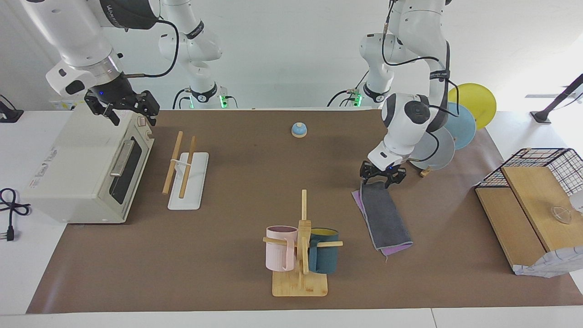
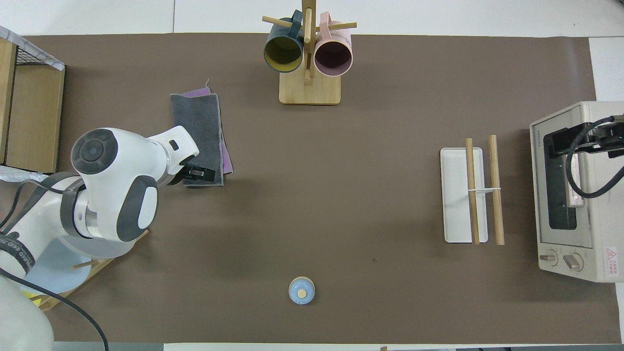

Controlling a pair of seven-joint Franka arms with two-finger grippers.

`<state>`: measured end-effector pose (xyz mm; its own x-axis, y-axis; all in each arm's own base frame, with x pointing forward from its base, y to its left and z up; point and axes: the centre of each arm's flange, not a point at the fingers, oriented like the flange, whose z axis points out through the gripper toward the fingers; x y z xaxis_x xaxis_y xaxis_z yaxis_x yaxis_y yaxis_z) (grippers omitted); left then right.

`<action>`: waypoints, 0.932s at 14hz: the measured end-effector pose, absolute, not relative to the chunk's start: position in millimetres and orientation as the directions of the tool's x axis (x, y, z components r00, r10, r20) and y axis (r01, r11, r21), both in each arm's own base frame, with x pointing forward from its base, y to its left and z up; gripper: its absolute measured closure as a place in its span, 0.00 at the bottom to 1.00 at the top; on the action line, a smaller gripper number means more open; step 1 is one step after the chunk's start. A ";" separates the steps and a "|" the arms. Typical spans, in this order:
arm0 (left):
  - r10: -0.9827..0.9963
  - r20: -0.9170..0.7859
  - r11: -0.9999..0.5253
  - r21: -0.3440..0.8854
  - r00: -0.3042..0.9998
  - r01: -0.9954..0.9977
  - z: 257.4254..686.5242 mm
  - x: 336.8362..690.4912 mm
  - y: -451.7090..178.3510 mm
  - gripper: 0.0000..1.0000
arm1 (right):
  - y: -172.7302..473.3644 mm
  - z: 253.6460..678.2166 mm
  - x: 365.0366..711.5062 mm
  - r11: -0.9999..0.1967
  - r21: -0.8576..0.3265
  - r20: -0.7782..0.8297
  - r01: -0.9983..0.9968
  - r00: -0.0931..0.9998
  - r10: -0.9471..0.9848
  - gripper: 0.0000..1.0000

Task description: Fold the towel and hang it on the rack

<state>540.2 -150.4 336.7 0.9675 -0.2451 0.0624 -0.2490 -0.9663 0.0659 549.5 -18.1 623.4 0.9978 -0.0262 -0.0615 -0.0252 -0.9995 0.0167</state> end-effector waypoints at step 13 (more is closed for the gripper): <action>0.029 0.049 -0.945 0.328 0.998 0.012 296.7 573.7 -84.9 0.00 | -18.1 623.4 549.5 -1.000 0.017 -0.061 -0.025 0.998 -0.026 0.00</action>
<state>573.7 -84.9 296.7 0.9984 0.0292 0.0488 0.0116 -0.9446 0.3280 549.5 -18.1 623.4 0.9978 -0.0262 -0.0615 -0.0252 -0.9995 0.0167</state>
